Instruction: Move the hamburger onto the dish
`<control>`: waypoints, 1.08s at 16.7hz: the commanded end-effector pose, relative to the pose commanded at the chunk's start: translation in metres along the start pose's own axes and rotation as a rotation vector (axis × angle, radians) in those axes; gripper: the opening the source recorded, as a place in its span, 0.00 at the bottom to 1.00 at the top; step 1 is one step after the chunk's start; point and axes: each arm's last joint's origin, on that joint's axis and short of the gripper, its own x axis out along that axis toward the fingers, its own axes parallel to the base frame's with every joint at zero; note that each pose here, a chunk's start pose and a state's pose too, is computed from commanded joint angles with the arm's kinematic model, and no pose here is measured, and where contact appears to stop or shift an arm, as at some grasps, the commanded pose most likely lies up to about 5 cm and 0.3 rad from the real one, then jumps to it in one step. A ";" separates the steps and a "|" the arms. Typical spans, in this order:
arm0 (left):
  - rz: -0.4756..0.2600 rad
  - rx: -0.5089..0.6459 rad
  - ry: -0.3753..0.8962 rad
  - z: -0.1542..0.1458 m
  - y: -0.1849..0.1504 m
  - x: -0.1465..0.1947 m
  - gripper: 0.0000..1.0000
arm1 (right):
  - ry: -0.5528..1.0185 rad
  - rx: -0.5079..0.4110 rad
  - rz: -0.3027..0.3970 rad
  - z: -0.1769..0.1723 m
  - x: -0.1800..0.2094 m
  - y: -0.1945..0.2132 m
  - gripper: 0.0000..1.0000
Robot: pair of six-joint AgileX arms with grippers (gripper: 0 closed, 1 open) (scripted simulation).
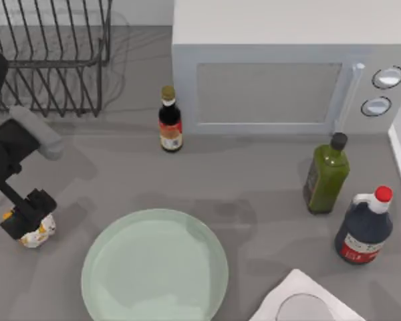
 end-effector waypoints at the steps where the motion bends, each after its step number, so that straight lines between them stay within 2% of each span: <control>1: -0.018 0.019 0.024 0.005 0.003 0.004 1.00 | 0.000 0.000 0.000 0.000 0.000 0.000 1.00; 4: -0.049 0.047 0.061 0.012 0.008 0.010 1.00 | 0.000 0.000 0.000 0.000 0.000 0.000 1.00; 11: -0.050 0.045 0.063 0.011 0.008 0.015 1.00 | 0.000 0.000 0.000 0.000 0.000 0.000 1.00; 18: -0.045 0.047 0.056 0.009 0.005 0.081 1.00 | 0.000 0.000 0.000 0.000 0.000 0.000 1.00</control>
